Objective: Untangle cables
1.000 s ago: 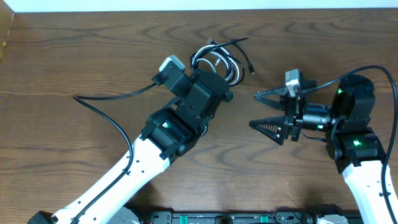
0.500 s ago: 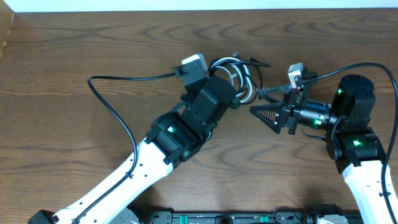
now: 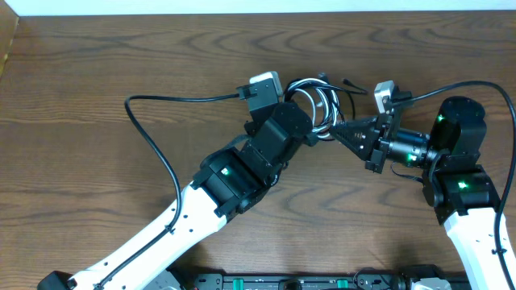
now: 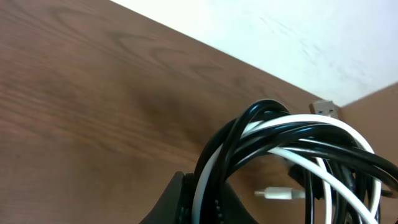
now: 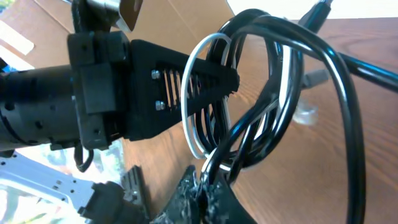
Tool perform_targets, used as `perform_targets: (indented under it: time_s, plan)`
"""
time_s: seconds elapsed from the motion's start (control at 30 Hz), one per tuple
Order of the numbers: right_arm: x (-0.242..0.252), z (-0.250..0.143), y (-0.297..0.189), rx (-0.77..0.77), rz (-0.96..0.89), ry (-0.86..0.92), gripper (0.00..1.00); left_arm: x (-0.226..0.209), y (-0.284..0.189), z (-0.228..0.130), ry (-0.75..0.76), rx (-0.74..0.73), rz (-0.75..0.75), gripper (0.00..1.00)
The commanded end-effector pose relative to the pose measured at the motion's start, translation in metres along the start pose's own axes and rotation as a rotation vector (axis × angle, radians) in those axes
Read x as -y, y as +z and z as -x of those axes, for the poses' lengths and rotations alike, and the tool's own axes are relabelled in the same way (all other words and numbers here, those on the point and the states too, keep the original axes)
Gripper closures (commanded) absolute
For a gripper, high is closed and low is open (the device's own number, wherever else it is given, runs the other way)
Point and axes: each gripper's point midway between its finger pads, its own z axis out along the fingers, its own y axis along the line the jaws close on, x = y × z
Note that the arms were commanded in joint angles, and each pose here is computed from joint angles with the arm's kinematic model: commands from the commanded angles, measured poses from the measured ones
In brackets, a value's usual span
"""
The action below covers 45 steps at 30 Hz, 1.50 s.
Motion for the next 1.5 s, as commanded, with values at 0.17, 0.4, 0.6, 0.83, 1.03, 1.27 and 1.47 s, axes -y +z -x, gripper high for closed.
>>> perform_targets:
  time_s: [0.17, 0.4, 0.6, 0.83, 1.03, 1.27, 1.47]
  plan:
    - [-0.007, 0.006, -0.001, 0.007, 0.011, -0.03, 0.99, 0.009, 0.0, -0.002, 0.002, -0.015, -0.036, 0.93]
    - [-0.035, -0.002, -0.004, -0.026, 0.178, -0.181, 0.99, 0.001, 0.0, 0.01, -0.099, 0.053, 0.005, 0.93]
    - [-0.052, -0.002, -0.008, -0.025, 0.276, -0.267, 0.99, 0.004, 0.0, 0.017, -0.193, 0.084, -0.005, 0.93]
    - [-0.064, -0.007, -0.004, -0.042, 0.33, -0.282, 0.99, 0.016, -0.001, 0.028, -0.304, 0.117, -0.065, 0.93]
    - [-0.071, -0.011, 0.0, -0.058, 0.358, -0.283, 0.99, 0.024, -0.003, 0.035, -0.383, 0.137, -0.104, 0.93]
    - [-0.072, -0.019, 0.003, -0.086, 0.358, -0.226, 0.99, 0.02, -0.005, 0.049, -0.44, 0.211, -0.092, 0.93]
    - [-0.051, -0.025, 0.008, -0.104, 0.242, -0.139, 0.99, 0.007, -0.009, 0.062, -0.448, 0.305, -0.035, 0.93]
